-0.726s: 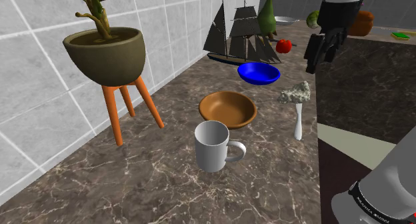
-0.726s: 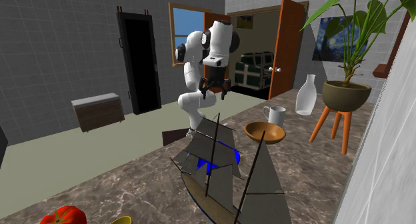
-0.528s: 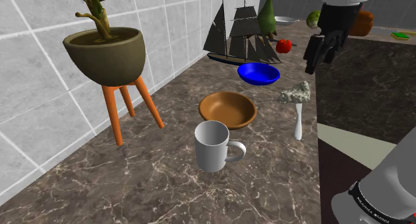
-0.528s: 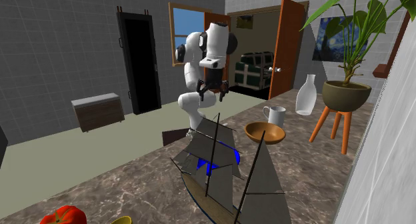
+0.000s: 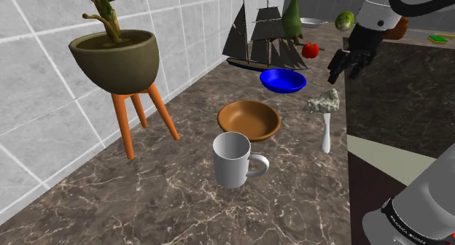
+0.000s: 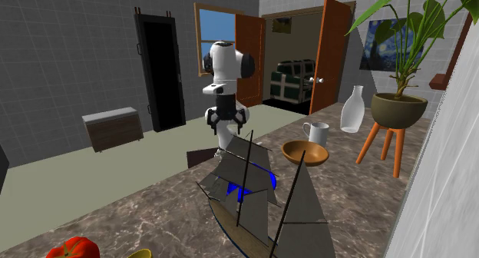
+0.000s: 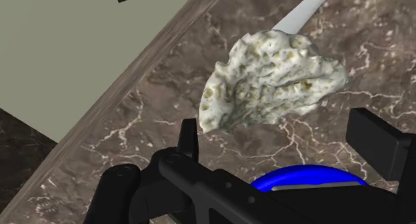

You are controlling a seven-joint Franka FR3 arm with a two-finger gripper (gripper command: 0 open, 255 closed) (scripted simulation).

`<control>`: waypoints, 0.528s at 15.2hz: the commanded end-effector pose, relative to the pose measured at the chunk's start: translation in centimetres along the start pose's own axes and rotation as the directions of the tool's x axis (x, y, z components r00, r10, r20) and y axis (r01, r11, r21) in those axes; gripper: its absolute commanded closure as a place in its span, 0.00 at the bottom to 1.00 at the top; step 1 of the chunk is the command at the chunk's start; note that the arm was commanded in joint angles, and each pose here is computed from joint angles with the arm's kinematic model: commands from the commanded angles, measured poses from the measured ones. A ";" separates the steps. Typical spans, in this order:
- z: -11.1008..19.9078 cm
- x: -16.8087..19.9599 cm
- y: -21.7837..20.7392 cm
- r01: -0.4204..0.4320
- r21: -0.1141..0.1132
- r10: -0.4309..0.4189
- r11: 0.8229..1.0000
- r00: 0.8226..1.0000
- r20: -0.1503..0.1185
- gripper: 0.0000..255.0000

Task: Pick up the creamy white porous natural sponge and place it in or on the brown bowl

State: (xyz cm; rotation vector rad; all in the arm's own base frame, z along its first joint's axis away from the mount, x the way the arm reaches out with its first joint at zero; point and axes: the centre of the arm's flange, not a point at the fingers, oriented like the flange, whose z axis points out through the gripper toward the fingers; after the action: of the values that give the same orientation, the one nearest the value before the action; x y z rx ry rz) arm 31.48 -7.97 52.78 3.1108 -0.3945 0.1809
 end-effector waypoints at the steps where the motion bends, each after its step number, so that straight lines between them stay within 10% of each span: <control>1: 1.5 0.7 2.1 -0.050 0.025 0.051 0.998 0.998 -0.040 0.00; 8: 5.3 1.2 3.6 -0.085 0.045 0.088 0.995 0.994 -0.065 0.00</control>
State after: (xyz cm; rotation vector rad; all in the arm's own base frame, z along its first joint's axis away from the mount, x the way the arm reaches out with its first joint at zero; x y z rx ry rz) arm 32.30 -11.76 48.10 3.1210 -0.5303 0.2944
